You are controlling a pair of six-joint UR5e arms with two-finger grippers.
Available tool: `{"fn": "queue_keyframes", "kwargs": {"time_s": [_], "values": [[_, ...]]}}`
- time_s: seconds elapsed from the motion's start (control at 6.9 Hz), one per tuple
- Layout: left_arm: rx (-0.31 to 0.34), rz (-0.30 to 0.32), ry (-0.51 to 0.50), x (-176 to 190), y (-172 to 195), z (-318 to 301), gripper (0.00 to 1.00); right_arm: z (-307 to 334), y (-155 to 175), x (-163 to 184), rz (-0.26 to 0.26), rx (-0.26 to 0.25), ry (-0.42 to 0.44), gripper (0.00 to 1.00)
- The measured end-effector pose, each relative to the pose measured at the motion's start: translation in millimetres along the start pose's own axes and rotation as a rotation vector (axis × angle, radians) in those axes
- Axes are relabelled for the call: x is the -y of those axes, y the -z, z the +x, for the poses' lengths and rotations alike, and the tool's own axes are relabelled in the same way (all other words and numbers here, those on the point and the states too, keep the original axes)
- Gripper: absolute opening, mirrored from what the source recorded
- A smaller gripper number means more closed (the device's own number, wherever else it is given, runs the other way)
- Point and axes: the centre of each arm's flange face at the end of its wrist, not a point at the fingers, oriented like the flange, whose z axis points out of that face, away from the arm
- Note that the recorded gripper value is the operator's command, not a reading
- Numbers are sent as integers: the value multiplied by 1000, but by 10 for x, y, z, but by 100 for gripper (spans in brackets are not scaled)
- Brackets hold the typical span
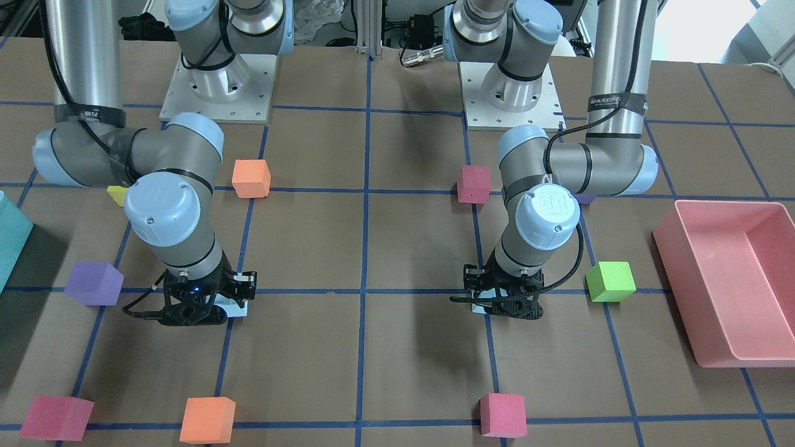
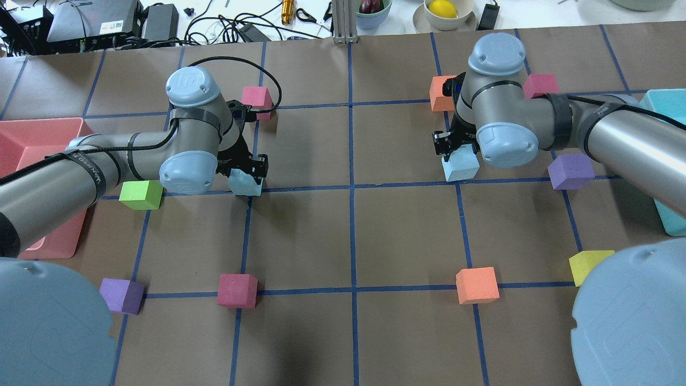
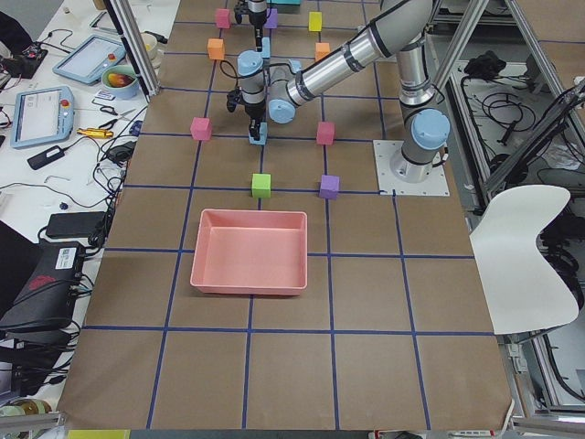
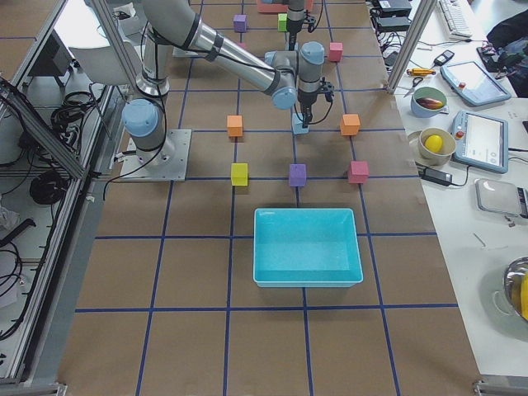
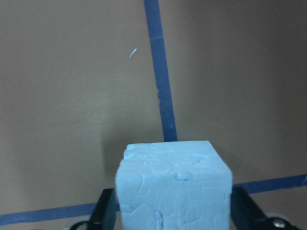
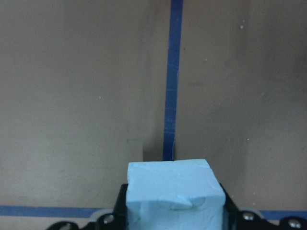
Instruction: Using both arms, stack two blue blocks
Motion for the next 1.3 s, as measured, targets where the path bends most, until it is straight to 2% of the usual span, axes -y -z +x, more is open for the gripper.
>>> {"fn": "queue_keyframes", "kwargs": {"time_s": [0.29, 0.43, 0.72, 1.3], "values": [[2, 6, 2, -3, 54, -1, 0, -586, 501, 444, 2, 27, -42, 0], [3, 11, 2, 0, 81, 0, 0, -942, 564, 674, 7, 38, -43, 0], [5, 17, 7, 49, 152, 19, 0, -1462, 406, 962, 16, 47, -34, 0], [-5, -14, 61, 415, 612, 23, 0, -1857, -108, 1116, 11, 97, -40, 0]]}}
